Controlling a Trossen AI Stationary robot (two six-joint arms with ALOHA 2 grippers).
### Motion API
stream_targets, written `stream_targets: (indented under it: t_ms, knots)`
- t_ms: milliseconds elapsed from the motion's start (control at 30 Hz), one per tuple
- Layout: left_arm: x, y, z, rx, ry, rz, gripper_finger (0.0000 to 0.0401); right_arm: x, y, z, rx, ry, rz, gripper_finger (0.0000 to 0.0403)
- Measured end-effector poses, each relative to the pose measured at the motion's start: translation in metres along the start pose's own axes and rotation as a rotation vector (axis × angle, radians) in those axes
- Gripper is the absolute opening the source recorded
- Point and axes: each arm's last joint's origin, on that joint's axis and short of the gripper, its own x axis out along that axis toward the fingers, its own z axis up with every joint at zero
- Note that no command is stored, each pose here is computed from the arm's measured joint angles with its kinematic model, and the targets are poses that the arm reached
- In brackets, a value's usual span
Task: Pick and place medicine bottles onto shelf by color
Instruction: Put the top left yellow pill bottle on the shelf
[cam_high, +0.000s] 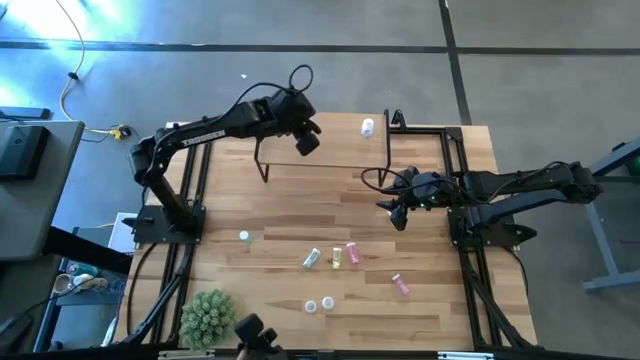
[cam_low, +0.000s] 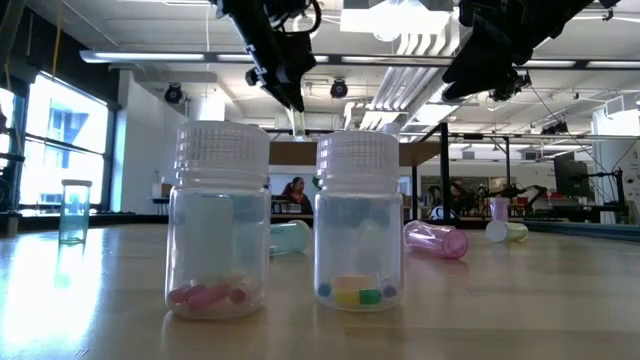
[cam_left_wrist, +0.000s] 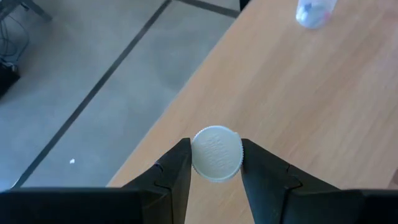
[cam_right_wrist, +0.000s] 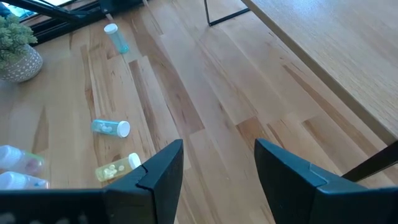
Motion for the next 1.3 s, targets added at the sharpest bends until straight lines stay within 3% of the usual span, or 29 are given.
stream_targets:
  t_ms: [467, 733, 1300]
  knots:
    - [0.014, 0.017, -0.004, -0.062, 0.040, 0.032, 0.0115, 0.000, 0.000, 0.000, -0.001, 0.003, -0.001, 0.0188]
    - [0.022, 0.011, -0.005, -0.070, 0.045, -0.020, 0.0115, 0.000, 0.000, 0.000, 0.002, 0.003, -0.001, 0.0188]
    - [0.031, 0.013, -0.008, -0.069, 0.080, 0.005, 0.0115, 0.000, 0.000, 0.000, 0.003, 0.003, -0.001, 0.0188]
